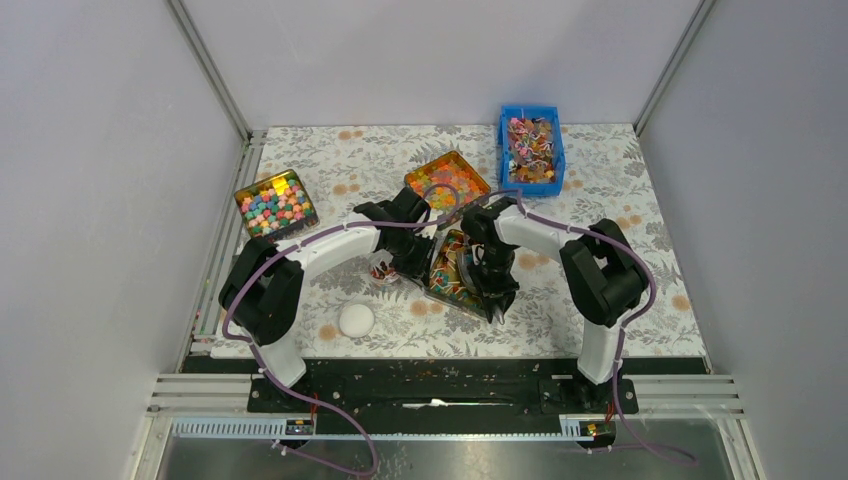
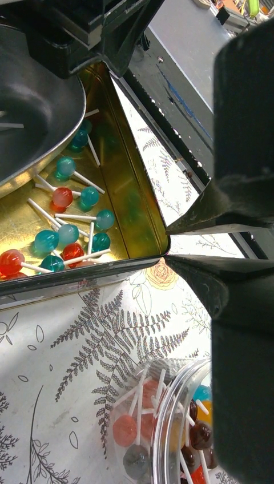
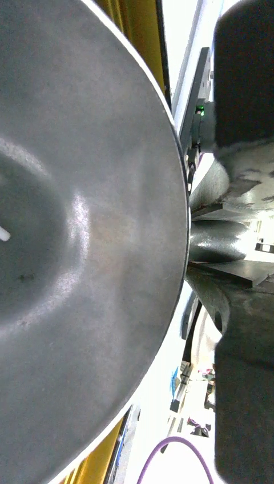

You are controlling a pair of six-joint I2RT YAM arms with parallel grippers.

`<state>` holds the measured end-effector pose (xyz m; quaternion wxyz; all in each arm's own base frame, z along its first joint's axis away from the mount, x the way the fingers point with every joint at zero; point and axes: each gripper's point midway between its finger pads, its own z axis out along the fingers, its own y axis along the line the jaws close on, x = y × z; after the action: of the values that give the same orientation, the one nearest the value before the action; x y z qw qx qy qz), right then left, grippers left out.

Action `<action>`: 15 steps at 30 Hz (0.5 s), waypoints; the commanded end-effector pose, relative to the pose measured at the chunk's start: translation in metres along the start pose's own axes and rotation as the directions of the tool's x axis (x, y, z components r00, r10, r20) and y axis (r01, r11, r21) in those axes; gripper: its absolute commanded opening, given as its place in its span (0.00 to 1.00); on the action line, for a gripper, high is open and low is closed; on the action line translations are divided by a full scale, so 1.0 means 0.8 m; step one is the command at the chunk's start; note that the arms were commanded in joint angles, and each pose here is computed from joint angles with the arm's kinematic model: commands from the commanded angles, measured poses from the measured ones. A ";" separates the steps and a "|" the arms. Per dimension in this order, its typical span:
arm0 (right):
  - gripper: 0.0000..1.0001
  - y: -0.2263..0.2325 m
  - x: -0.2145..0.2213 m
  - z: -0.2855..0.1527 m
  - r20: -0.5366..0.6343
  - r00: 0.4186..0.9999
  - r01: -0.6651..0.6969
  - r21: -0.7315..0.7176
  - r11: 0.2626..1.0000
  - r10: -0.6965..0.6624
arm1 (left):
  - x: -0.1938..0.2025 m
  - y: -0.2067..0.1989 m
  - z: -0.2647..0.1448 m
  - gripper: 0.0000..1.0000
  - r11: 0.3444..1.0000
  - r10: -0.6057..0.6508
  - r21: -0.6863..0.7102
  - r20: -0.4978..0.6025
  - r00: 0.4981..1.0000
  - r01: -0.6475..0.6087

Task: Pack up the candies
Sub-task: Scoop the fake candies from the storage box.

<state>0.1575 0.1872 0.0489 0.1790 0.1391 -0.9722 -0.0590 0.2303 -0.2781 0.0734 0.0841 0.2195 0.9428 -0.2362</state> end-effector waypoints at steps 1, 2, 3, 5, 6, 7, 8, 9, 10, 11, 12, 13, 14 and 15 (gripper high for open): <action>0.00 -0.003 -0.081 0.017 0.258 0.965 0.040 0.026 0.999 -0.046 | -0.018 -0.023 -0.017 0.17 0.998 0.017 0.059 0.083 0.996 -0.021; 0.00 -0.003 -0.082 0.018 0.258 0.965 0.047 0.024 0.999 -0.051 | -0.019 -0.024 -0.018 0.17 0.998 0.016 0.061 0.086 0.996 -0.021; 0.00 -0.002 -0.082 0.019 0.254 0.965 0.054 0.021 0.998 -0.058 | -0.018 -0.024 -0.018 0.17 0.998 0.014 0.061 0.086 0.996 -0.020; 0.00 -0.001 -0.080 0.018 0.253 0.965 0.066 0.018 0.998 -0.068 | -0.018 -0.025 -0.019 0.17 0.998 0.012 0.063 0.091 0.996 -0.017; 0.00 -0.001 -0.078 0.017 0.256 0.964 0.067 0.021 0.998 -0.070 | -0.019 -0.025 -0.020 0.17 0.998 0.011 0.061 0.095 0.995 -0.017; 0.00 -0.001 -0.077 0.014 0.264 0.962 0.071 0.021 0.997 -0.074 | -0.019 -0.024 -0.021 0.18 0.998 0.011 0.058 0.101 0.995 -0.017; 0.00 -0.001 -0.075 0.013 0.266 0.961 0.074 0.021 0.997 -0.077 | -0.019 -0.023 -0.022 0.19 0.998 0.012 0.055 0.106 0.994 -0.018; 0.00 -0.002 -0.072 0.011 0.271 0.959 0.075 0.023 0.997 -0.079 | -0.021 -0.023 -0.024 0.21 0.999 0.015 0.049 0.118 0.993 -0.021; 0.00 -0.001 -0.070 0.008 0.274 0.958 0.076 0.026 0.997 -0.080 | -0.023 -0.022 -0.027 0.25 0.999 0.017 0.044 0.132 0.991 -0.023; 0.00 -0.002 -0.067 0.005 0.278 0.957 0.077 0.030 0.997 -0.083 | -0.026 -0.023 -0.031 0.28 0.999 0.022 0.038 0.148 0.989 -0.028; 0.00 -0.002 -0.064 0.001 0.283 0.955 0.080 0.035 0.996 -0.087 | -0.028 -0.022 -0.034 0.33 0.999 0.027 0.031 0.165 0.986 -0.032; 0.00 -0.003 -0.061 -0.003 0.288 0.954 0.079 0.042 0.996 -0.088 | -0.030 -0.022 -0.038 0.35 0.999 0.032 0.028 0.184 0.982 -0.038; 0.00 -0.002 -0.059 -0.008 0.297 0.950 0.082 0.049 0.995 -0.093 | -0.034 -0.024 -0.044 0.39 0.999 0.037 0.028 0.209 0.977 -0.044; 0.00 -0.002 -0.056 -0.013 0.305 0.947 0.083 0.057 0.995 -0.097 | -0.036 -0.026 -0.049 0.42 0.998 0.042 0.029 0.228 0.973 -0.050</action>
<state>0.1582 0.1875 0.0484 0.1412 0.1492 -0.9759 -0.0732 0.2320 -0.2801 0.0916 0.1219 0.2115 0.9360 -0.2535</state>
